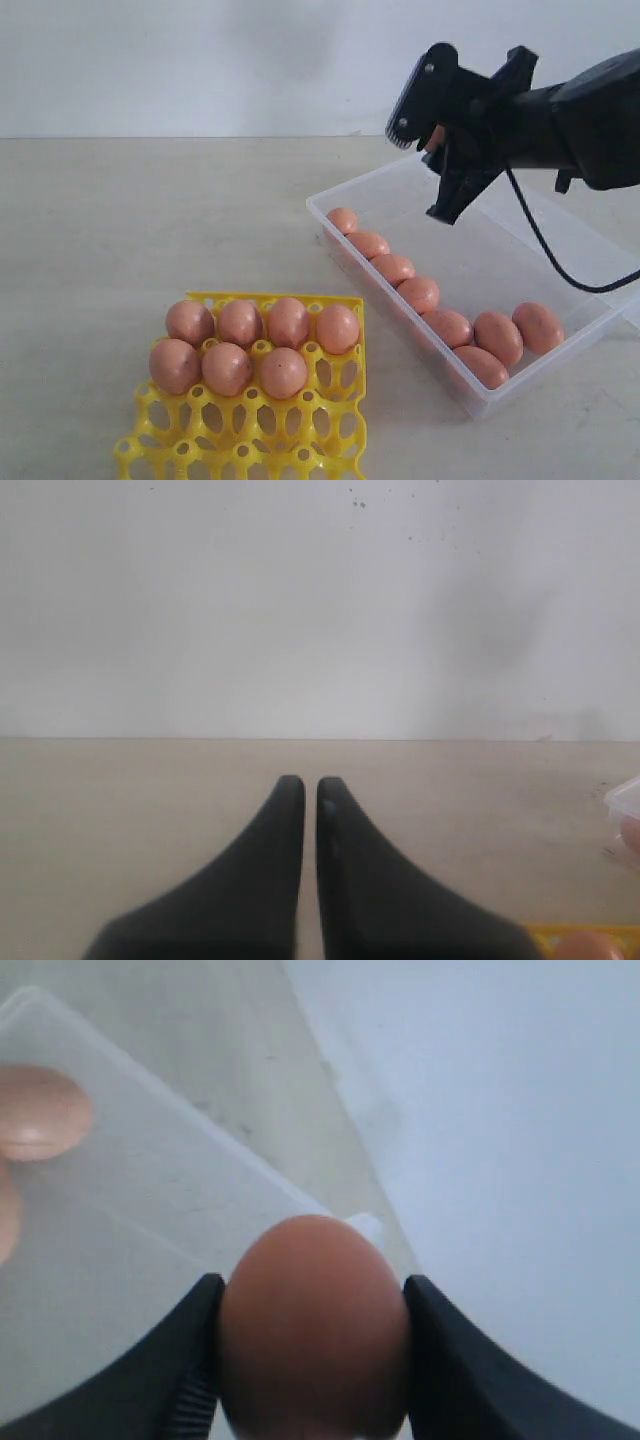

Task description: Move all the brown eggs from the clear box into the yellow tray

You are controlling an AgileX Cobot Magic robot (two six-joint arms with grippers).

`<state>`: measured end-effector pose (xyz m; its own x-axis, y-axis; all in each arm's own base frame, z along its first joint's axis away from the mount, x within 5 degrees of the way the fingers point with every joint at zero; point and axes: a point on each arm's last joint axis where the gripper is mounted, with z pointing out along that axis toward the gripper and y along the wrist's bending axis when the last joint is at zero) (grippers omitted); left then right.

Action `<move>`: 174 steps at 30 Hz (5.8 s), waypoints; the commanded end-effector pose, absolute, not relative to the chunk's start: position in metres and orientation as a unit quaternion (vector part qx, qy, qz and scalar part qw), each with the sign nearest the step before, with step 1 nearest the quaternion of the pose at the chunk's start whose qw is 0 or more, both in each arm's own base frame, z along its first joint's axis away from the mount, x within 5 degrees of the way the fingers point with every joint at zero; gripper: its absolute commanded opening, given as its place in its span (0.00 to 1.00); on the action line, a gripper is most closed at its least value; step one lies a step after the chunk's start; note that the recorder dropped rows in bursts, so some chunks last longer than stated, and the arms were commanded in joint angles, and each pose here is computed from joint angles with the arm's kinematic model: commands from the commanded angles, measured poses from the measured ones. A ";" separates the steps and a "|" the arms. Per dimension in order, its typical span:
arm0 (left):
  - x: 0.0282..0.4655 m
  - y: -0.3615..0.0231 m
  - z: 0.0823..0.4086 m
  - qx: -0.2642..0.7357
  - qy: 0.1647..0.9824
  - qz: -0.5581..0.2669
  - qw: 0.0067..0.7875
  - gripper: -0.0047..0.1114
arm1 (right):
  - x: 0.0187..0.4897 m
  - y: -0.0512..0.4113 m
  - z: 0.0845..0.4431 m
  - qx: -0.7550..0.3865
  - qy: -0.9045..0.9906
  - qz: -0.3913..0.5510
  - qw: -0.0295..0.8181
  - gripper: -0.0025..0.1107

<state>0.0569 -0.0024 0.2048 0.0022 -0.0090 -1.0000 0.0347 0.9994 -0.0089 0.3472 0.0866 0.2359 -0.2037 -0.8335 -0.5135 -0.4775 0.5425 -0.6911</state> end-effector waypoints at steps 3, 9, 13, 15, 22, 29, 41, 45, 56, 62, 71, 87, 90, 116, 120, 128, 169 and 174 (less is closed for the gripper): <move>0.056 -0.002 0.206 0.005 0.703 -0.019 0.711 0.08 | 0.342 0.037 0.279 -0.244 0.745 -0.411 0.465 0.02; 0.056 -0.002 0.206 0.005 0.703 -0.019 0.711 0.08 | 0.328 -0.026 0.275 -0.079 0.792 -0.477 0.373 0.02; 0.056 -0.002 0.207 0.005 0.702 -0.018 0.712 0.08 | 0.314 -0.057 0.255 0.032 0.848 -0.424 0.315 0.02; 0.056 -0.002 0.206 0.005 0.703 -0.018 0.711 0.08 | 0.307 -0.054 0.239 0.017 0.865 -0.386 0.321 0.02; 0.056 -0.002 0.206 0.005 0.703 -0.018 0.711 0.08 | 0.326 -0.020 0.276 0.200 0.753 -0.037 0.626 0.02; 0.056 -0.002 0.206 0.005 0.703 -0.018 0.711 0.08 | 0.306 0.058 0.319 -0.172 0.664 0.236 0.689 0.02; 0.056 -0.002 0.206 0.005 0.703 -0.018 0.711 0.08 | 0.259 0.088 0.241 -0.312 0.717 0.260 0.567 0.02; 0.056 -0.002 0.206 0.005 0.703 -0.018 0.711 0.08 | 0.253 0.114 0.210 -0.409 0.741 0.195 0.496 0.02; 0.056 -0.002 0.206 0.005 0.703 -0.018 0.711 0.08 | 0.253 0.152 0.154 -0.395 0.779 0.260 0.412 0.02; 0.056 -0.002 0.207 0.005 0.702 -0.018 0.712 0.08 | 0.251 0.154 0.152 -0.365 0.792 0.288 0.396 0.02; 0.056 -0.002 0.207 0.005 0.702 -0.018 0.712 0.08 | 0.246 0.155 0.150 -0.373 0.795 0.302 0.371 0.02; 0.056 -0.002 0.206 0.005 0.703 -0.018 0.711 0.08 | 0.247 0.154 0.133 -0.384 0.804 0.295 0.346 0.02; 0.056 -0.002 0.206 0.005 0.703 -0.018 0.711 0.08 | 0.248 0.154 0.133 -0.388 0.804 0.286 0.348 0.07; 0.056 -0.002 0.207 0.005 0.702 -0.018 0.712 0.08 | 0.250 0.162 0.160 -0.375 0.764 0.338 0.402 0.44; 0.056 -0.002 0.207 0.005 0.702 -0.018 0.712 0.08 | 0.273 0.145 0.204 -0.248 0.812 0.257 0.461 0.44; 0.056 -0.002 0.207 0.005 0.702 -0.018 0.712 0.08 | 0.345 0.062 0.252 -0.092 0.932 -0.177 0.303 0.44; 0.056 -0.002 0.207 0.005 0.702 -0.018 0.712 0.08 | 0.404 0.126 0.168 -0.554 0.816 0.053 0.154 0.50; 0.056 -0.002 0.207 0.005 0.702 -0.018 0.712 0.08 | 0.404 0.127 0.143 -0.555 0.820 0.072 0.119 0.50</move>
